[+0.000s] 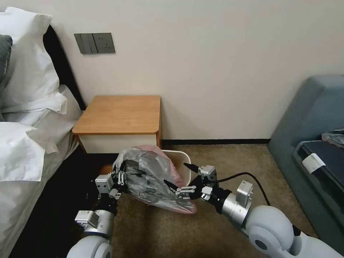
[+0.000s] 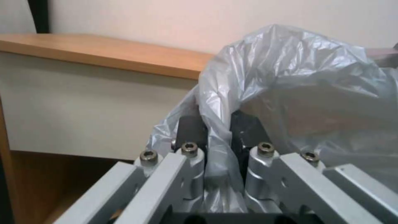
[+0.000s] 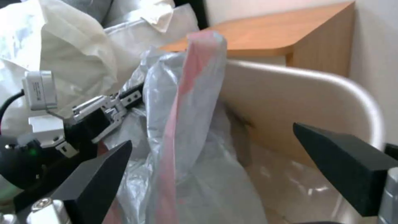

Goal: Pick up the garbage bag from the table and place it over the trash can.

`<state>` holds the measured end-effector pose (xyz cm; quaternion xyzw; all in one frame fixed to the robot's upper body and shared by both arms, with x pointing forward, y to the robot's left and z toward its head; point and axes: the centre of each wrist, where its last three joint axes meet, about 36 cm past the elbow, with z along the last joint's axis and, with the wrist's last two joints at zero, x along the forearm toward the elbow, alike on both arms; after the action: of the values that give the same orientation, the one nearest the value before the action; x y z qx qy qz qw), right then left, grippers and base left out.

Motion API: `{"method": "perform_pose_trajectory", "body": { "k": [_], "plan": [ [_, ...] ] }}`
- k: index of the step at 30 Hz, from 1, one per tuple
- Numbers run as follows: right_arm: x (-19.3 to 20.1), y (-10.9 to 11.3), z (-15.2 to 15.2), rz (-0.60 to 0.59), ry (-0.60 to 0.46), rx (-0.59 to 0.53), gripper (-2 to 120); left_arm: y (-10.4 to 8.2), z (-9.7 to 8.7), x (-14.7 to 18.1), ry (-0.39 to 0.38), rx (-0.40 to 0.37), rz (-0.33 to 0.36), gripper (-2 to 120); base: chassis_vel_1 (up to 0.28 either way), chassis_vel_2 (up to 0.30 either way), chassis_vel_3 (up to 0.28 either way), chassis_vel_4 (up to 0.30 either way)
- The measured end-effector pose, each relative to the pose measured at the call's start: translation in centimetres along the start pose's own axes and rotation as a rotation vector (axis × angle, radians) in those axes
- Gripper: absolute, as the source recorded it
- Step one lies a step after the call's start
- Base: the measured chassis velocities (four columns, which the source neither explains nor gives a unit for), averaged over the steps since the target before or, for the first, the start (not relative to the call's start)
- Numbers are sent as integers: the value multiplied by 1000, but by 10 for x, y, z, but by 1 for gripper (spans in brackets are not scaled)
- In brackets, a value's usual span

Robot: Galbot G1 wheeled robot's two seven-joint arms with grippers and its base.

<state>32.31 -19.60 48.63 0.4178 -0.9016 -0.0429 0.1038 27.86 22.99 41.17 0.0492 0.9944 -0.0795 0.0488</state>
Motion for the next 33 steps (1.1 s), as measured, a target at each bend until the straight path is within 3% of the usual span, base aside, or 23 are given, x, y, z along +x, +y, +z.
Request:
{"method": "perform_pose_trajectory", "body": {
  "k": [6,9,25,27,33],
  "plan": [
    [-5,-1,6,4,6,-15,87,0,0,1,-1,-2,3,7,0,0,0,0],
    [-5,0,8,6,8,-16,69,0,1,1,-2,-4,2,7,0,0,0,0],
    [-5,5,12,12,-3,-16,18,0,1,2,-7,-7,-2,7,0,0,0,0],
    [-5,6,12,13,-8,-12,3,2,3,2,-11,-14,0,7,0,0,0,0],
    [-5,6,14,20,-14,-10,0,6,8,2,-25,-42,18,7,0,0,0,0]
  ]
}}
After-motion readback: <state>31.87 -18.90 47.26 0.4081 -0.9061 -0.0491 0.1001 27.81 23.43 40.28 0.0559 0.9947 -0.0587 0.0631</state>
